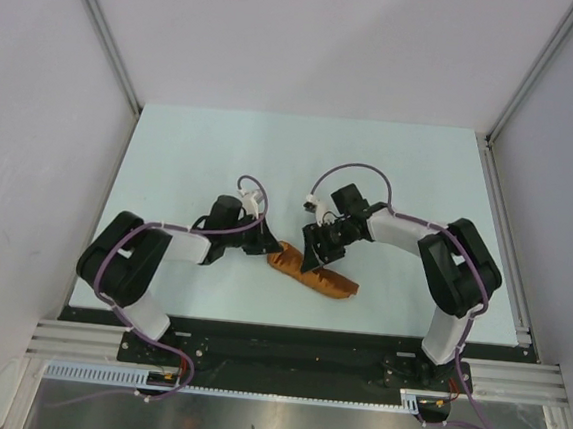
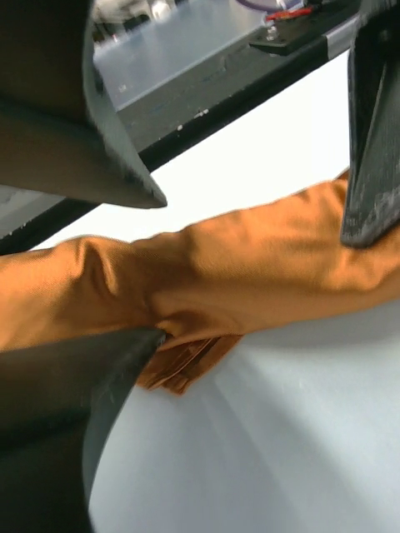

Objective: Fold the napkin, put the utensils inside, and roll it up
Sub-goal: Roll the napkin with the utensil

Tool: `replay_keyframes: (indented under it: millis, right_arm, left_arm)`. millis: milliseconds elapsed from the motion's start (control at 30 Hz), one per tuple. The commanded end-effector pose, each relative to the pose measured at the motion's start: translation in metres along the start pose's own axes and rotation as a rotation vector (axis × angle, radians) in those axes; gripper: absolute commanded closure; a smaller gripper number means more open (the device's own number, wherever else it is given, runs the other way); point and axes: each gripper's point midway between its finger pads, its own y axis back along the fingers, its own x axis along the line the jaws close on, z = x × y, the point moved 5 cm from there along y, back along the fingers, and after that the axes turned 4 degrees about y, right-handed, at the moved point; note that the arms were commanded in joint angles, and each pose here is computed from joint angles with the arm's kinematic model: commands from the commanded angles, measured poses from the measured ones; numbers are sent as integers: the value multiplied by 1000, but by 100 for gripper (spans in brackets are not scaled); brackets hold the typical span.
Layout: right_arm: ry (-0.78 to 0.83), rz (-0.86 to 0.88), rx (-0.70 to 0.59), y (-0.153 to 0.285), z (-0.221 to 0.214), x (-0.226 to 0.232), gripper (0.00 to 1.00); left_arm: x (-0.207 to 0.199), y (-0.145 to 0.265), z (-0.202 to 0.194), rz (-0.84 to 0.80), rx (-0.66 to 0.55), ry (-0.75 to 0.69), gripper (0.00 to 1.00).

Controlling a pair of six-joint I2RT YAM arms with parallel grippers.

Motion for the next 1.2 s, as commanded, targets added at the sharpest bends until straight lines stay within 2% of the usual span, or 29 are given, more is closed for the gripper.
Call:
replay_keyframes:
  millis: [0, 167, 200, 333, 400, 533, 867, 1000, 1167]
  right_arm:
    - [109, -122, -126, 33, 32, 10, 33]
    - [282, -269, -195, 47, 34, 26, 21]
    - [304, -356, -205, 50, 35, 22, 20]
    - [532, -522, -225, 40, 30, 46, 16]
    - [600, -619, -229, 36, 27, 49, 16]
    - [737, -698, -194, 17, 15, 65, 15]
    - [791, -767, -42, -13, -4, 47, 16]
    - [753, -820, 20, -16, -8, 32, 17]
    - [691, -794, 93, -22, -12, 18, 21]
  left_arm:
    - [-4, -9, 10, 11, 9, 0, 100]
    - [0, -14, 15, 41, 30, 22, 100]
    - [3, -14, 14, 57, 38, 32, 100]
    - [4, -18, 17, 68, 55, 44, 100]
    - [8, -20, 16, 78, 71, 56, 100]
    - [8, -23, 20, 78, 85, 67, 100]
    - [9, -26, 25, 76, 102, 73, 100]
    - [9, -27, 28, 73, 103, 69, 100]
    - [6, -28, 31, 62, 102, 62, 100]
